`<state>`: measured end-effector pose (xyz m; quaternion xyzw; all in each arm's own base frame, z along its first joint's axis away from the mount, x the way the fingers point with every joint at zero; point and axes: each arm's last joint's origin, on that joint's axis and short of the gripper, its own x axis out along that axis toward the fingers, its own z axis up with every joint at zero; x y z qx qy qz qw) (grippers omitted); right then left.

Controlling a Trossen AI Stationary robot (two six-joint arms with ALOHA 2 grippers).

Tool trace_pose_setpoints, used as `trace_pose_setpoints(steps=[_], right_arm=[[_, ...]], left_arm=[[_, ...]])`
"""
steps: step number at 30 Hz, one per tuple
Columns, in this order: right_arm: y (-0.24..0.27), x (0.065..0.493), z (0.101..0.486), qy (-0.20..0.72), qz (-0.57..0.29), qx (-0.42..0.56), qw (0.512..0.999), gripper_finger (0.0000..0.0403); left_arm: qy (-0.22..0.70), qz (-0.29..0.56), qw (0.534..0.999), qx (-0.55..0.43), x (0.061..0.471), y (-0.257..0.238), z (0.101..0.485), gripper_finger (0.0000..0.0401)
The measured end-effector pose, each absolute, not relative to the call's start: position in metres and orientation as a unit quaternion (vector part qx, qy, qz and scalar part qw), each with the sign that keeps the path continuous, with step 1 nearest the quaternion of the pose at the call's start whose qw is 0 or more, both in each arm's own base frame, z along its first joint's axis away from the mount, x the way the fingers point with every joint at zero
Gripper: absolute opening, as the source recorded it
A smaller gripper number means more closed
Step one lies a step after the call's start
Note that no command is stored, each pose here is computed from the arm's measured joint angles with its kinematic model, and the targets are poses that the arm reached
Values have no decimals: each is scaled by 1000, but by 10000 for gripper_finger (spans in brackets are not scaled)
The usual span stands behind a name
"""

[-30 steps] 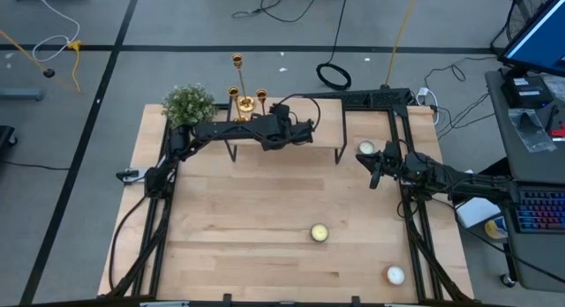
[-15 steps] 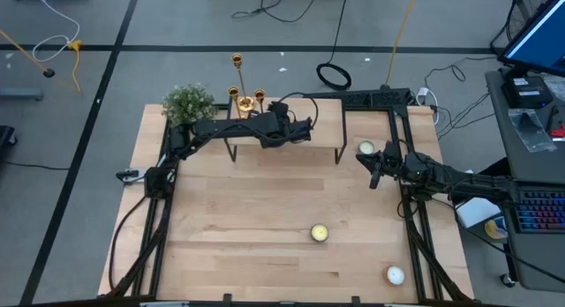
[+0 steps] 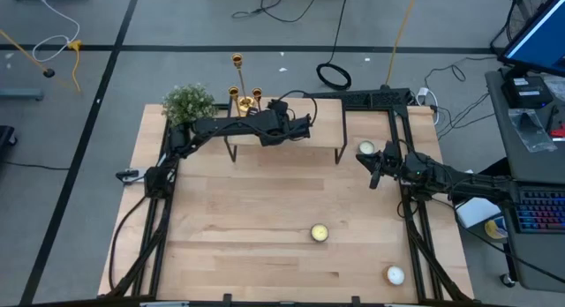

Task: Pick & Place candle stick holders
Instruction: Put the gold candle holder on the shelf

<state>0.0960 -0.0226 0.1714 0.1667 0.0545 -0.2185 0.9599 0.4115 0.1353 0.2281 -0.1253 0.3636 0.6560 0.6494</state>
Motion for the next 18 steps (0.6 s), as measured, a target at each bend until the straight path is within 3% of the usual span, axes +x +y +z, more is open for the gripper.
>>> trace_pose_setpoints(steps=[18], right_arm=[[-23, 96, 171, 54, -219, 167, 960, 4]], left_arm=[[358, 663, 648, -109, 411, 139, 229, 7]])
